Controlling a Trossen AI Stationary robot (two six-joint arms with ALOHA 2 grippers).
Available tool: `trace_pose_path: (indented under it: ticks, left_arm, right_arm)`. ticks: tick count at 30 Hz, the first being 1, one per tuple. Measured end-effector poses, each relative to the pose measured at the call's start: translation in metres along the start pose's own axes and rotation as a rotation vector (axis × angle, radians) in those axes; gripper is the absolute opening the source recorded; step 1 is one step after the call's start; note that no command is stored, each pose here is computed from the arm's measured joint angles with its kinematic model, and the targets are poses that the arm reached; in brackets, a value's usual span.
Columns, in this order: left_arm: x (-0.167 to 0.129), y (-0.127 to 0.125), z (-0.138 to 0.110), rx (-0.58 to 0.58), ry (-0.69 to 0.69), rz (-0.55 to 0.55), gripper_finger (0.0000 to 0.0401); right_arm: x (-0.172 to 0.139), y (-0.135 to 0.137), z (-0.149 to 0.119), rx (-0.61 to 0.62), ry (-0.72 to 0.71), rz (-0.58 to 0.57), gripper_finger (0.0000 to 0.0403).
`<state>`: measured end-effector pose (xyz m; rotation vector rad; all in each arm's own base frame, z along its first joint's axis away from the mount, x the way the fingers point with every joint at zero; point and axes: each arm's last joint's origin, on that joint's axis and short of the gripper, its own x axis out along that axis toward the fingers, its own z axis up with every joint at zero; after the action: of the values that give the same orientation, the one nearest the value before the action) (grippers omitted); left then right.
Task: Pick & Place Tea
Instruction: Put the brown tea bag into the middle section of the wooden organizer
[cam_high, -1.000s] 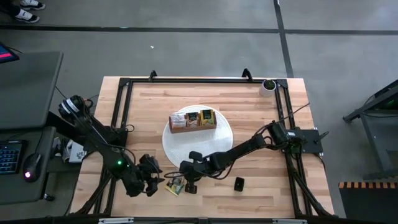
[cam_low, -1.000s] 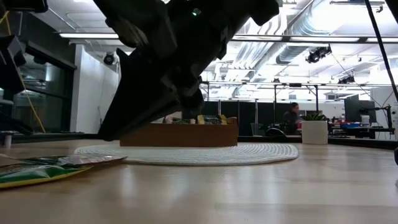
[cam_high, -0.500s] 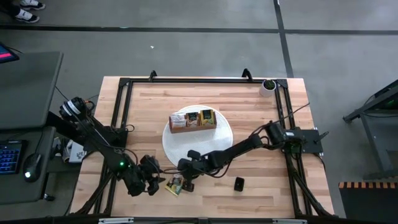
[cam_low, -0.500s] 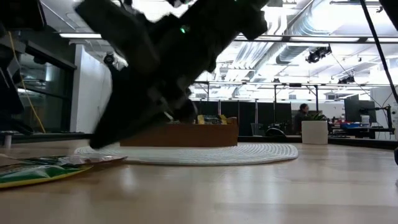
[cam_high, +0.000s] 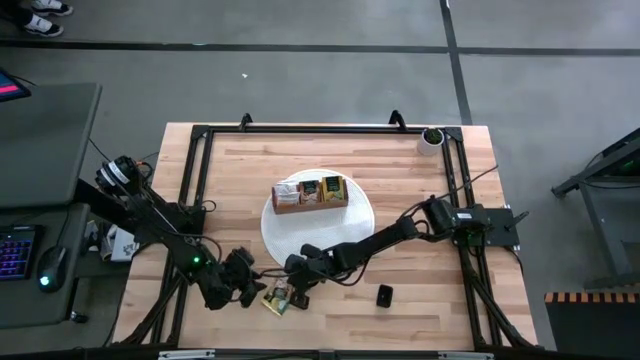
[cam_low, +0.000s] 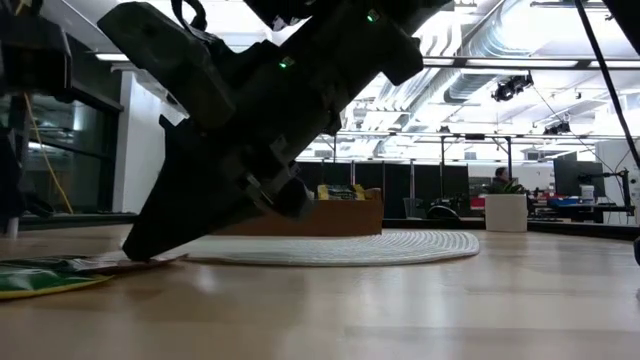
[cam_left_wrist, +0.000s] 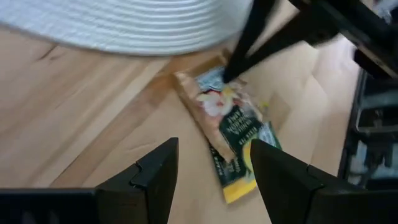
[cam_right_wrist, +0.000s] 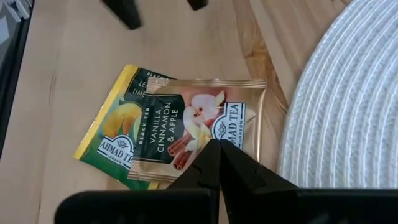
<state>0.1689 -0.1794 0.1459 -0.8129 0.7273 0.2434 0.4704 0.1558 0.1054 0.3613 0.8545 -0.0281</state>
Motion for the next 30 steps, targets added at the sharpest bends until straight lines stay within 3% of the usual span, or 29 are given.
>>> trace_pose_path:
  ticks: [11, 25, 30]
  left_arm:
    - [0.009, 0.022, 0.003, -0.414, 0.018, 0.069, 0.0199]
    - [0.042, 0.027, 0.039, -0.597, 0.307, 0.063, 0.0199]
    - [0.050, 0.027, 0.045, -0.580, 0.321, 0.018, 0.0199]
  right_arm:
    - [0.002, -0.001, 0.002, 0.030, -0.023, 0.007, 0.0000]
    - [0.003, -0.002, 0.002, 0.036, -0.035, 0.006, 0.0000]
    - [0.003, -0.002, 0.002, 0.036, -0.037, 0.002, 0.0000]
